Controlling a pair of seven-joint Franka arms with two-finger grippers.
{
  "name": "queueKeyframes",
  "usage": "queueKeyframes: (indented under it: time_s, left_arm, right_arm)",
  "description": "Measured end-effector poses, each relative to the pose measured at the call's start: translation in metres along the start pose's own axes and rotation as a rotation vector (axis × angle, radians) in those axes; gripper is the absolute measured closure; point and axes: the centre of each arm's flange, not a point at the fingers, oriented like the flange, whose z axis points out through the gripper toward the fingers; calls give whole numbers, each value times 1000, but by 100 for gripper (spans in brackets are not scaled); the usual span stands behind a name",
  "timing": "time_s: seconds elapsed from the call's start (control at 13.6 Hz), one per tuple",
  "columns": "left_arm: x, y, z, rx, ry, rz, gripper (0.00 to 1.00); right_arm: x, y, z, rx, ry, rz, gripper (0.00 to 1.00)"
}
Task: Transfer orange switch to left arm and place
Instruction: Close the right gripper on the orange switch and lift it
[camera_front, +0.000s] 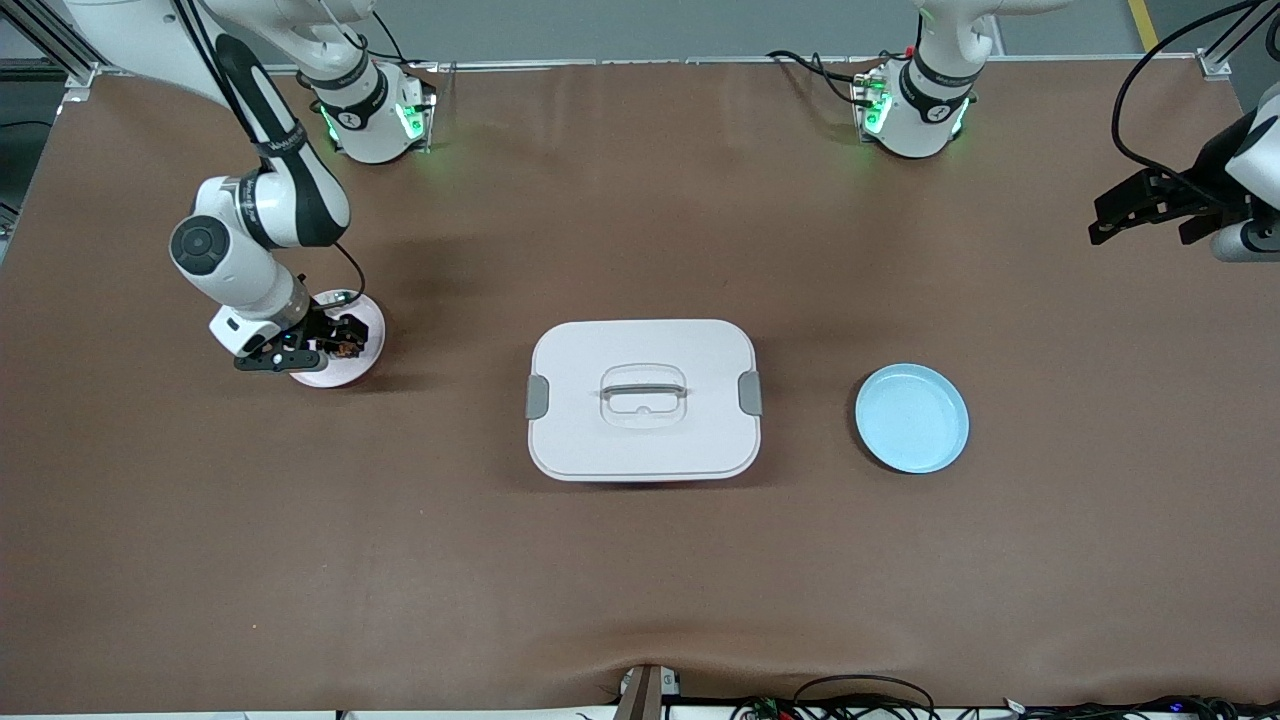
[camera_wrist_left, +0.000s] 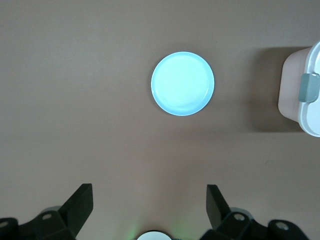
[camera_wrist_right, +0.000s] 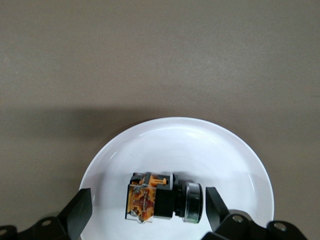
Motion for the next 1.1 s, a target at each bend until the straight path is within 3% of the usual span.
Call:
queueKeyframes:
  time_s: [0.51,1.1]
  left_arm:
    - [0,0,0,0,1,0,0]
    - [0,0,-1,0,2,0,0]
  right_arm:
    - [-1,9,15,-6,8,2,0]
    - [-9,23,28,-4,-21,32,0]
